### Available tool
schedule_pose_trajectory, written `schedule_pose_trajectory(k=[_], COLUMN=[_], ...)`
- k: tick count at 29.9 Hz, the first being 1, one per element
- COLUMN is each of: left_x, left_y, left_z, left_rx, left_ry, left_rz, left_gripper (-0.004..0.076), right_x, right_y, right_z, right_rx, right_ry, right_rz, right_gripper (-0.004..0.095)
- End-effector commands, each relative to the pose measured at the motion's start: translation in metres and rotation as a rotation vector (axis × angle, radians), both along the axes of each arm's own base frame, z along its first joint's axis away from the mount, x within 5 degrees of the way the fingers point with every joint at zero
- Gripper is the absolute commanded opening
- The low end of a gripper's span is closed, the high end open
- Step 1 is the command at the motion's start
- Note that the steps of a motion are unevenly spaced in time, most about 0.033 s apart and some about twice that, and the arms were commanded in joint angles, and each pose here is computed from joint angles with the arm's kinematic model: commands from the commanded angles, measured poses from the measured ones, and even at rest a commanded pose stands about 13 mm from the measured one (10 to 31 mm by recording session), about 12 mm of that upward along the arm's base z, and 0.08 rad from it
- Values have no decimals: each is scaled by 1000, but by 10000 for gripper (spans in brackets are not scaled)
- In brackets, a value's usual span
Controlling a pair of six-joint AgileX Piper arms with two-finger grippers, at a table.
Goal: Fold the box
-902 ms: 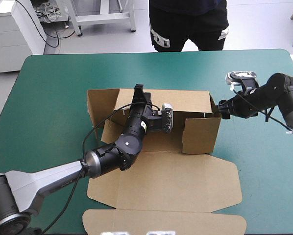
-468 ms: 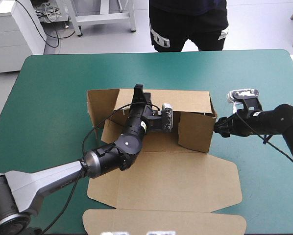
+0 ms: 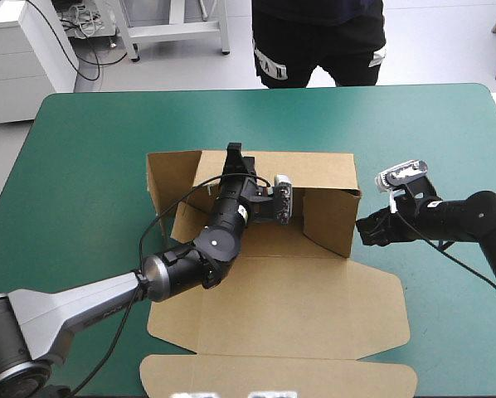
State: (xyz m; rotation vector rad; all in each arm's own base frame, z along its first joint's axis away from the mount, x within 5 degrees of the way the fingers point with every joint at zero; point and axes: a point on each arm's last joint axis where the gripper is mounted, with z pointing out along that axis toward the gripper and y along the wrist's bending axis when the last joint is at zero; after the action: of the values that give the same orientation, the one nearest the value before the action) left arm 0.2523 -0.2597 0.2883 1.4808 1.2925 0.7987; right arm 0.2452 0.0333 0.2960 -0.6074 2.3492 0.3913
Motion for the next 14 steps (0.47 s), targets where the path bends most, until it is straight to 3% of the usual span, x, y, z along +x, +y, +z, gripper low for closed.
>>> schedule_pose_trajectory(k=[1, 5, 14], left_x=[-4, -4, -4], left_y=[4, 4, 4], left_z=[19, 19, 19], left_rx=[-71, -67, -68], left_ry=[-19, -20, -20], left_rz=[23, 22, 22], left_gripper=[-8, -8, -8], right_x=[-1, -5, -1], right_y=[1, 4, 4], right_z=[16, 12, 14], right_rx=[45, 30, 39], right_ry=[-74, -24, -64], right_rz=[-4, 61, 36], right_gripper=[510, 510, 511])
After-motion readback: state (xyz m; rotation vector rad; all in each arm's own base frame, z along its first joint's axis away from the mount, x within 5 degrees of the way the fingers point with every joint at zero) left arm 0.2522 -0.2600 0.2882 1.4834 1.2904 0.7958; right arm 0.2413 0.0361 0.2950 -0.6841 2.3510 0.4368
